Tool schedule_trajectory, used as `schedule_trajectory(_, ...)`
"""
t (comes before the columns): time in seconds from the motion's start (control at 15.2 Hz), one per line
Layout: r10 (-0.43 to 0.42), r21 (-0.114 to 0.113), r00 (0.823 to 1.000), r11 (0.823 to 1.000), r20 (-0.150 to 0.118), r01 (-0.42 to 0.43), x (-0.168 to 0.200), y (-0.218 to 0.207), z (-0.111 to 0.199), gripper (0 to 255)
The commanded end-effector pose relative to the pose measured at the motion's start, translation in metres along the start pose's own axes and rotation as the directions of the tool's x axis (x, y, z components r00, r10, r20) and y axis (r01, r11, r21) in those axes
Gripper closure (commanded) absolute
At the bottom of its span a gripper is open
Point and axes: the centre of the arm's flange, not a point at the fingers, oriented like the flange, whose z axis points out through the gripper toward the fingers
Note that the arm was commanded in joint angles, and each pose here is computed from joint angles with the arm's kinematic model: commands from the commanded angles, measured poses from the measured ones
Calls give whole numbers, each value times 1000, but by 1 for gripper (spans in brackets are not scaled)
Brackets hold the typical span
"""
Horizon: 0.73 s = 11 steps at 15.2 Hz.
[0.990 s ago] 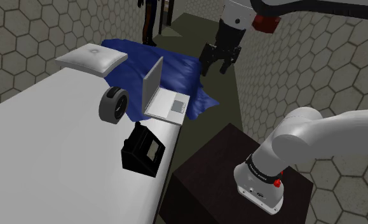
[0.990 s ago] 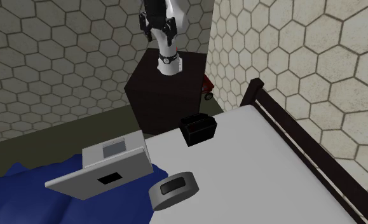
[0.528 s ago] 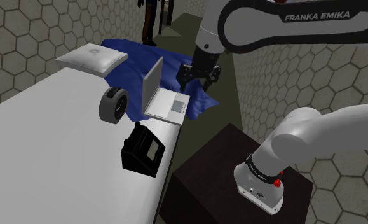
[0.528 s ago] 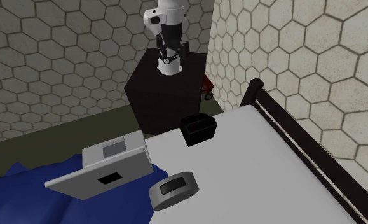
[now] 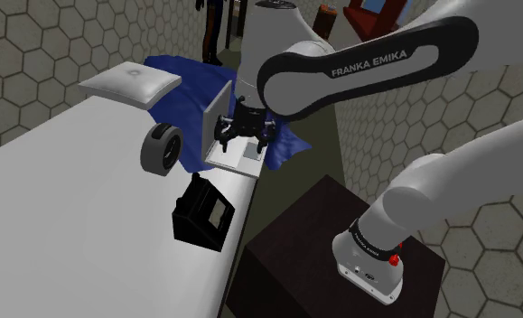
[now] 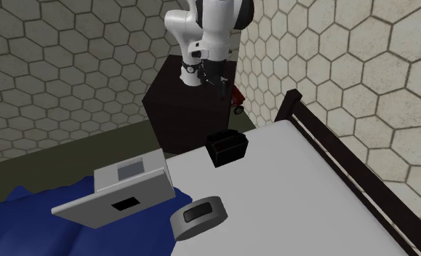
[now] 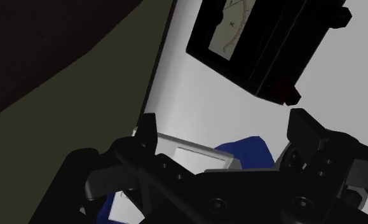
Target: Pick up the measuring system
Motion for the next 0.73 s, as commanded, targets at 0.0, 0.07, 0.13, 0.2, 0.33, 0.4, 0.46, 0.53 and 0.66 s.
schedule_trajectory(0.0,55,-3,998,998,-4,-55,-1,-19,19,0)
schedule_trajectory(0.07,80,-6,997,997,-6,-80,0,-29,28,0)
schedule_trajectory(0.13,105,-9,994,994,-9,-105,0,-38,38,0)
schedule_trajectory(0.2,130,-12,991,991,-11,-130,1,-48,48,0)
schedule_trajectory(0.33,179,-18,984,984,-17,-179,3,-67,67,0)
schedule_trajectory(0.4,203,-21,979,979,-20,-204,4,-76,77,0)
schedule_trajectory(0.46,228,-23,973,973,-22,-228,6,-85,86,0)
schedule_trajectory(0.53,252,-26,967,967,-25,-252,8,-94,96,0)
schedule_trajectory(0.66,300,-31,954,953,-31,-301,12,-113,116,0)
